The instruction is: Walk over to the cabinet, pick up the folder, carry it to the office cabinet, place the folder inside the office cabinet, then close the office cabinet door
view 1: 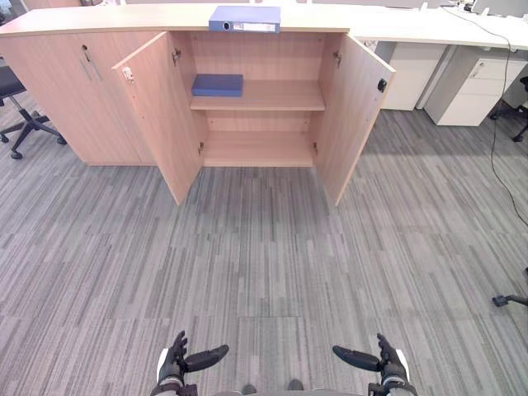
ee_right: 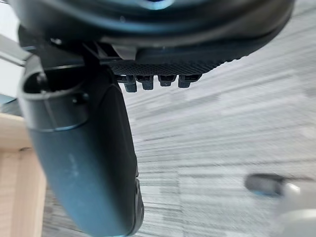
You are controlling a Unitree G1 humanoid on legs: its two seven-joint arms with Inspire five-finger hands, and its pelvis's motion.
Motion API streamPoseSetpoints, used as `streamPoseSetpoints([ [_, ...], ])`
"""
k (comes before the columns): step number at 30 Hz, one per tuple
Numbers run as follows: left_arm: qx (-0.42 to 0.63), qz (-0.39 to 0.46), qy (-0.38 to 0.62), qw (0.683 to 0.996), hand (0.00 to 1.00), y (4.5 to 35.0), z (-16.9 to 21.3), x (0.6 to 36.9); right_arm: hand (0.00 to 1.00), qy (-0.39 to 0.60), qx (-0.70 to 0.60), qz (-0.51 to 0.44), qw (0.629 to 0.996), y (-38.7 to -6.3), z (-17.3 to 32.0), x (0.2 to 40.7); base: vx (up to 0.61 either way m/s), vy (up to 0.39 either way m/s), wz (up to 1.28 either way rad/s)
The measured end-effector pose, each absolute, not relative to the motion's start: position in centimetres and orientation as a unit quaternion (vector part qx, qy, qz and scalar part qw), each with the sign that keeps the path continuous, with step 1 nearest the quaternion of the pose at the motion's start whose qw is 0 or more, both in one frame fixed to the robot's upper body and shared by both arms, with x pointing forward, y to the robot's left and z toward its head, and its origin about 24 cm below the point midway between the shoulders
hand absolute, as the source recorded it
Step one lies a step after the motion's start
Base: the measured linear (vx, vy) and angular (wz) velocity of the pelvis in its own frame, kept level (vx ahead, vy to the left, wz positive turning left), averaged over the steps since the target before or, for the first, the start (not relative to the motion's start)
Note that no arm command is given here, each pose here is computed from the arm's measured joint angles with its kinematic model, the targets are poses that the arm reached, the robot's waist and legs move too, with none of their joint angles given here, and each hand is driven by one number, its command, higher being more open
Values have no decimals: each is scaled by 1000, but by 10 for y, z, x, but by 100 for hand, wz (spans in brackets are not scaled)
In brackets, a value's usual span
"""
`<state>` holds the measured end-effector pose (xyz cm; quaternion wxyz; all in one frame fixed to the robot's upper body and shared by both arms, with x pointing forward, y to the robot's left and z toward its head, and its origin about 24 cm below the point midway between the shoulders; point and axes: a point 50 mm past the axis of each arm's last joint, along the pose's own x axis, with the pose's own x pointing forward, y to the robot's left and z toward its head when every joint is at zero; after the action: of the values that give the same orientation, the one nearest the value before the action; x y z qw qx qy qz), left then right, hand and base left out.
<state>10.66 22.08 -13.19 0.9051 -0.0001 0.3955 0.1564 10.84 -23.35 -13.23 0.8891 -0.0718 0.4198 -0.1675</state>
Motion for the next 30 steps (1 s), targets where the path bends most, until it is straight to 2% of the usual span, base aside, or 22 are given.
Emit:
streamPoseSetpoints([
  [4,-8,170,366,915,100,226,-123,116,100,399,-85,-157,899,-233,-126,122,45,4,3],
  [16,-14,175,370,912,100,224,-125,110,100,373,-89,-154,910,-234,-118,135,7,-1,1],
  [20,-29,180,362,914,100,220,-123,112,100,353,-85,-156,918,-233,-112,153,23,17,-24],
  [27,-33,183,317,930,100,225,-108,132,100,352,-78,-161,919,-233,-111,156,207,66,6],
  [30,-24,176,290,940,100,227,-99,153,100,347,-77,-165,920,-237,-108,159,460,-22,50],
])
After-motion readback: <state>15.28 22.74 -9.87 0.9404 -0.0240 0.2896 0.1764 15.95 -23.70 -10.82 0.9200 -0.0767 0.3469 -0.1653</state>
